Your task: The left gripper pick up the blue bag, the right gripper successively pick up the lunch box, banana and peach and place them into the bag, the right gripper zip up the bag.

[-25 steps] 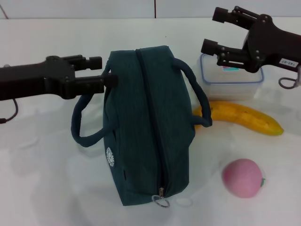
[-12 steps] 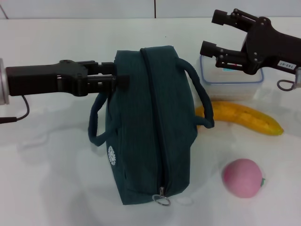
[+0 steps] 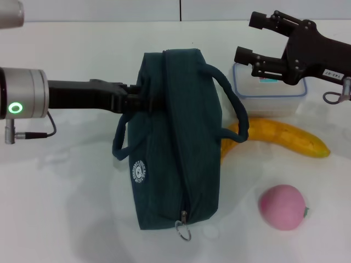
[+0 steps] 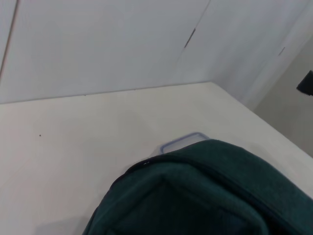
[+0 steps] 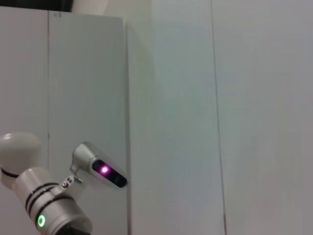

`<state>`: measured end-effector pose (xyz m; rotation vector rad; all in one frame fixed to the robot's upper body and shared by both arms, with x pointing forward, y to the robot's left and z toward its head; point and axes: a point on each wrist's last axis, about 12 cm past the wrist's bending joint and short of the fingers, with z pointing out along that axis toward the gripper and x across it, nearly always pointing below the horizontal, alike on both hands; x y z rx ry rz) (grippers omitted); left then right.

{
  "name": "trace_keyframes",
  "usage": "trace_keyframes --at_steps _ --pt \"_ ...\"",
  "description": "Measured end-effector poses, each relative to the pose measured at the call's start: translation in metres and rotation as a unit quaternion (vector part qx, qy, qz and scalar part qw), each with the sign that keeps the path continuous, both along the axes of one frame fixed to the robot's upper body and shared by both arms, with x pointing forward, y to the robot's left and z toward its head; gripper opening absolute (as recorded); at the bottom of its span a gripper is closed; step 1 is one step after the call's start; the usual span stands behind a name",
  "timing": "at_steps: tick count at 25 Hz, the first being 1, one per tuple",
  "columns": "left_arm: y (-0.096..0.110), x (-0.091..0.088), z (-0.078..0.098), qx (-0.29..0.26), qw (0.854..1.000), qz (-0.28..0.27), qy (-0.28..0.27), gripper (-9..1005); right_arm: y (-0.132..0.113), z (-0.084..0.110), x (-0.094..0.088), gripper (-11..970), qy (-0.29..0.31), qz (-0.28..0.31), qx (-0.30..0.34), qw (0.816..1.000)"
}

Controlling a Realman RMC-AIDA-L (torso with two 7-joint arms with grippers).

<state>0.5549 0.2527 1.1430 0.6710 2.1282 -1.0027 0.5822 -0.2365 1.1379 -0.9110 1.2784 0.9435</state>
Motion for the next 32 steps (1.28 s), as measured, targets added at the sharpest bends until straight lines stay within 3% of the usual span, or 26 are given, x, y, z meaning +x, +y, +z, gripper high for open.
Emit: trace_keyframes --at_steps 5,8,12,17,27,32 --pt "0.002 0.003 0.001 -0.013 1.000 -0.003 -0.023 760 -0.001 -0.001 0.001 810 0.000 -0.007 -0.005 1.000" --pt "0.003 0.001 -0.002 -0.012 0.996 -0.029 -0.079 759 -0.001 -0.003 0.001 810 0.000 -0.008 -0.006 1.000" --pt "0.004 0.000 -0.005 -0.013 0.995 -0.030 -0.095 719 -0.002 -0.004 0.000 809 0.001 -0.010 -0.007 1.000" --pt "0.002 0.004 -0.006 -0.021 0.996 -0.028 -0.086 455 -0.006 -0.005 -0.002 808 -0.001 -0.018 -0.005 1.000" --pt "0.006 0.008 0.000 -0.015 0.993 -0.029 -0.114 237 -0.015 -0.023 -0.013 807 0.008 -0.098 0.049 0.994" --pt "-0.001 0.017 0.003 -0.004 0.992 -0.051 -0.116 169 -0.029 -0.043 -0.019 806 0.039 -0.212 0.136 0.967"
